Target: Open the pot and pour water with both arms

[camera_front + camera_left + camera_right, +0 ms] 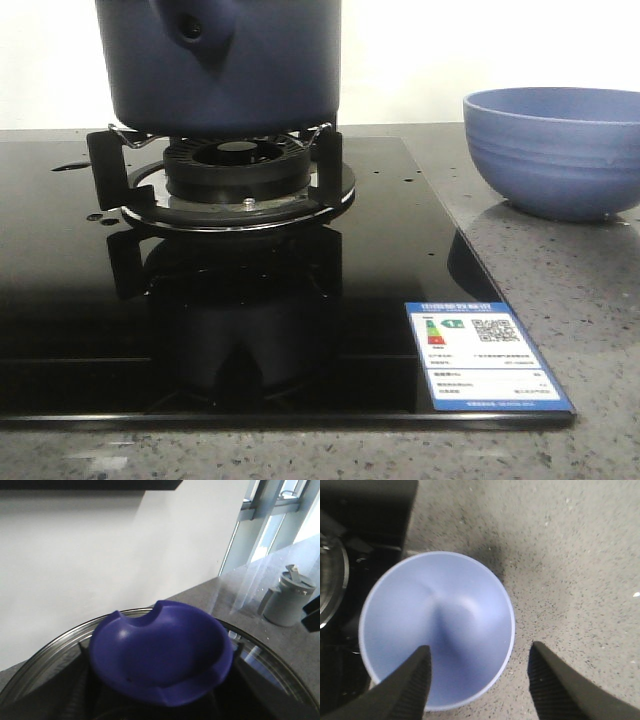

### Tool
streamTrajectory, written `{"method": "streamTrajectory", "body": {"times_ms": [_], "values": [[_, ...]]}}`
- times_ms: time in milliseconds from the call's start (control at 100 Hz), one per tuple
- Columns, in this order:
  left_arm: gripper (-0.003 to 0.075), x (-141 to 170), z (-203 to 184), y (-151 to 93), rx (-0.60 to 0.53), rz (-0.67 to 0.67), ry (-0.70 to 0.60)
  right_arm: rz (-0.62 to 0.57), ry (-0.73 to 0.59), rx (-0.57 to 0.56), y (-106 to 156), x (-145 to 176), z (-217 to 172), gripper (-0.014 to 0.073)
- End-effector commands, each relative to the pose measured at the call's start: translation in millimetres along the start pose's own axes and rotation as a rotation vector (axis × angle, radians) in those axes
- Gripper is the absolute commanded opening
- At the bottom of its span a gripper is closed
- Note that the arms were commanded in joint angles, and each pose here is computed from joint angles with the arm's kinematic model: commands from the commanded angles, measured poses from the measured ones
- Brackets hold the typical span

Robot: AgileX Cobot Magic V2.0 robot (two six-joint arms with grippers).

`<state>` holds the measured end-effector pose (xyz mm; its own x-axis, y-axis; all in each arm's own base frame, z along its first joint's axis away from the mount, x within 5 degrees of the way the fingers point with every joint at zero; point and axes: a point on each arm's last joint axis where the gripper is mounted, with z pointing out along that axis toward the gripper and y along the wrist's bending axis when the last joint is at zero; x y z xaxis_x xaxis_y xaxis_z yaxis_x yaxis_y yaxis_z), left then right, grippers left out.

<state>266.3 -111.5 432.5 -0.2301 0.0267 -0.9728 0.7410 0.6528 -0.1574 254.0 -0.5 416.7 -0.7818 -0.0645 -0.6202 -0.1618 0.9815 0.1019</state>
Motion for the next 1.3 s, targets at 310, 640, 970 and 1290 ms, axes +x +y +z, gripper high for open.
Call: {"method": "streamTrajectory", "body": {"times_ms": [310,640,970,1290], "values": [[0.0348,8.8,42.3,-1.0,0.064,0.155,-0.005,-0.039,-0.194,0.008,17.4,10.3,-64.2,0.0388],[0.0348,18.2,51.9,6.1,0.063,0.153,0.035,-0.039,-0.200,0.010,17.4,10.2,-64.4,0.0388],[0.0348,21.5,51.7,5.5,0.073,0.191,0.069,-0.039,-0.212,0.013,17.0,8.7,-64.0,0.0388],[0.0349,24.6,55.2,7.3,0.081,0.178,0.077,-0.039,-0.213,0.013,16.9,8.6,-64.0,0.0388]]}}
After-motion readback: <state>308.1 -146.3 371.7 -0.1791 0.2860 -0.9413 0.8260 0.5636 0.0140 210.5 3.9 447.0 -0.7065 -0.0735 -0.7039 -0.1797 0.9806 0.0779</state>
